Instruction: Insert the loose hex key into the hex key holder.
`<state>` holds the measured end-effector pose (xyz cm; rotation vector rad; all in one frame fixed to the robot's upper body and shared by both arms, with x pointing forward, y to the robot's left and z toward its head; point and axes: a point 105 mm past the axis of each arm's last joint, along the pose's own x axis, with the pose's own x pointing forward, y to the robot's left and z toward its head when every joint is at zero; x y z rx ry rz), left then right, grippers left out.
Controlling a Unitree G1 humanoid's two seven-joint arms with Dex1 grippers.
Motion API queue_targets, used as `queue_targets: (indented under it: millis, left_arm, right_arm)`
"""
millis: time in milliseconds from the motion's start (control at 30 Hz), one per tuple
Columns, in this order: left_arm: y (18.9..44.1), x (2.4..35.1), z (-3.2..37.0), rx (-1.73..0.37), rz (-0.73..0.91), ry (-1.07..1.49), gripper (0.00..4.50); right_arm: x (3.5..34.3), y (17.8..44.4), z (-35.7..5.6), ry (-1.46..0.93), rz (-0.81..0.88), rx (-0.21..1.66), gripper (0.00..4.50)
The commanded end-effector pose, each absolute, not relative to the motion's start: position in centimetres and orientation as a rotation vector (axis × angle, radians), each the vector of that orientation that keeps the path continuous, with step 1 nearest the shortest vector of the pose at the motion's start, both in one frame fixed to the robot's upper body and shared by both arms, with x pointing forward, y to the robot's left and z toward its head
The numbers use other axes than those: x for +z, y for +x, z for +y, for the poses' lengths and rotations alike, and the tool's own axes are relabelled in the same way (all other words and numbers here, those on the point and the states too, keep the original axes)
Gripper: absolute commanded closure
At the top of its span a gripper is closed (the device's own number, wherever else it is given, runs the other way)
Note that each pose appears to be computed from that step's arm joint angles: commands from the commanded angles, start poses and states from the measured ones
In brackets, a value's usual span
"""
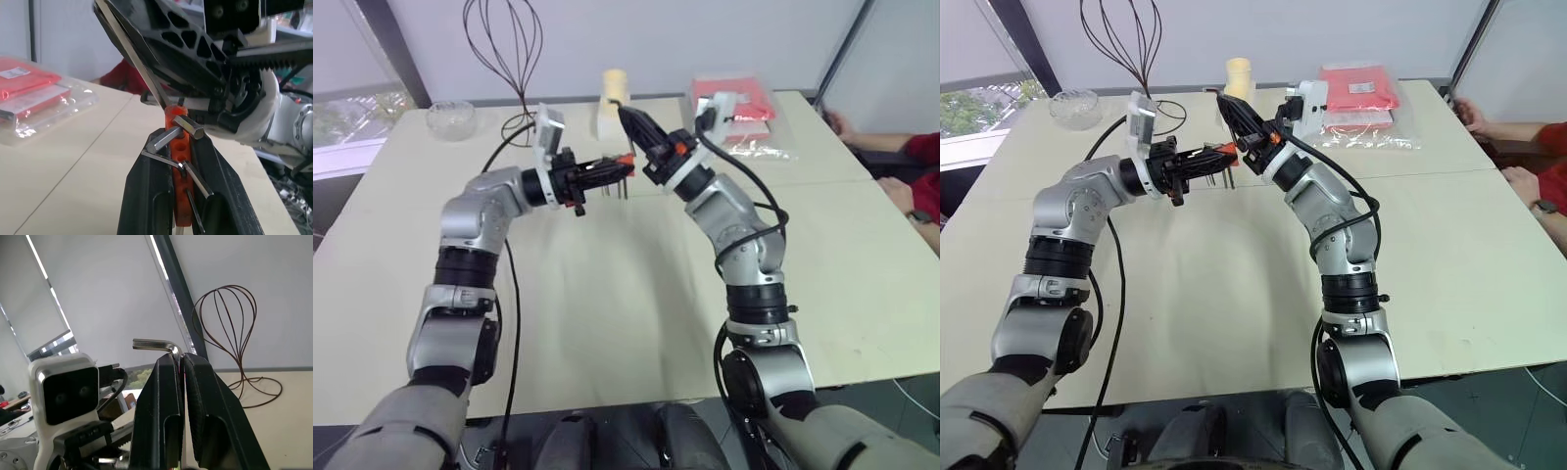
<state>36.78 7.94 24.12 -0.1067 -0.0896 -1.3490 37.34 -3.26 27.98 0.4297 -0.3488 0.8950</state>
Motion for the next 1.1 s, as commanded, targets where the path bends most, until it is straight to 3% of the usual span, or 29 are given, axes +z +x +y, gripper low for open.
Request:
queue_targets:
  millis: [33, 500, 1100]
  left_arm:
    - [36.3, 24.8, 7.8, -1.364, -0.131, -0.061, 4.50]
    - [36.6, 26.5, 7.6, -1.348, -0.189, -0.096, 4.50]
    - [36.7, 26.2, 8.4, -1.325, -0.171, -0.122, 4.50]
  right_arm:
    - [29.6, 36.5, -3.0, 0.437, -0.414, 0.920, 4.42]
    - [29.1, 36.4, -2.7, 0.446, -0.398, 0.924, 4.42]
    - [29.0, 36.7, -3.3, 0.448, -0.401, 0.900, 4.42]
